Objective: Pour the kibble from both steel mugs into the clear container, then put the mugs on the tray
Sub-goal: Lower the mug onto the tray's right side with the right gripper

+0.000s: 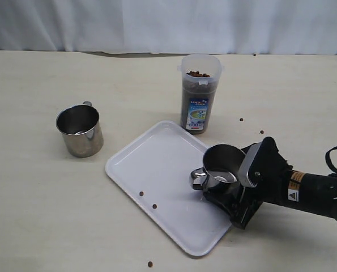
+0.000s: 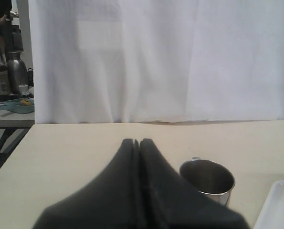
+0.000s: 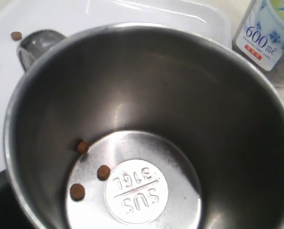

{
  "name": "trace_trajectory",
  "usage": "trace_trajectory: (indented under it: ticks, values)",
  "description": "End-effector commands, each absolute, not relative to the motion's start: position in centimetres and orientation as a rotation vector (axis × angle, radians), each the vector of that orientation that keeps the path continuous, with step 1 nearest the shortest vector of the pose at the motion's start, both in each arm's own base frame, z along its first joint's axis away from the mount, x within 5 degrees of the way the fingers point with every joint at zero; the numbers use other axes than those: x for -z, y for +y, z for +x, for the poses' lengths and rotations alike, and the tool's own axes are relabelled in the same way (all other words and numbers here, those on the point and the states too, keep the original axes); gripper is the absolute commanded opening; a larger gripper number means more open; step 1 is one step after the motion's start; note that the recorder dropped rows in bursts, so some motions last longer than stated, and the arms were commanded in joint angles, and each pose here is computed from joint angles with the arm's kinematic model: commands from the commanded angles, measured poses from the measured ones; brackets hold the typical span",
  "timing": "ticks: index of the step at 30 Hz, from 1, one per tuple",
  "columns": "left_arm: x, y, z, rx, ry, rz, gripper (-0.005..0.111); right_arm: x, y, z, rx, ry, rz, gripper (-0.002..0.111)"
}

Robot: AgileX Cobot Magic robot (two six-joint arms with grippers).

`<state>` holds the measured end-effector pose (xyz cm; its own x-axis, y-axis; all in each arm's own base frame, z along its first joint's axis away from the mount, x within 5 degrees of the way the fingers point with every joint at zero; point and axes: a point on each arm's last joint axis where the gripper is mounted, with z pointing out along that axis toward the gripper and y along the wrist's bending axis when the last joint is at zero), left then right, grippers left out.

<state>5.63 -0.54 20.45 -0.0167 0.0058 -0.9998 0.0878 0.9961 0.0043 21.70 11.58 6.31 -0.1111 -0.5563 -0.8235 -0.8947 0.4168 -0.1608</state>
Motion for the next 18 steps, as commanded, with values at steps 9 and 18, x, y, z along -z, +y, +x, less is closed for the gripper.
trace_trajectory:
  ticks: [9,18]
  values:
    - [-20.4,-0.6,5.6,0.068,1.581,0.080,0.000,-6.9,11.2,21.9,-0.428,1.782,-1.252,0.082]
    - [-20.4,-0.6,5.6,0.068,1.581,0.080,0.000,-8.3,10.9,21.8,-0.434,1.866,-1.184,0.082]
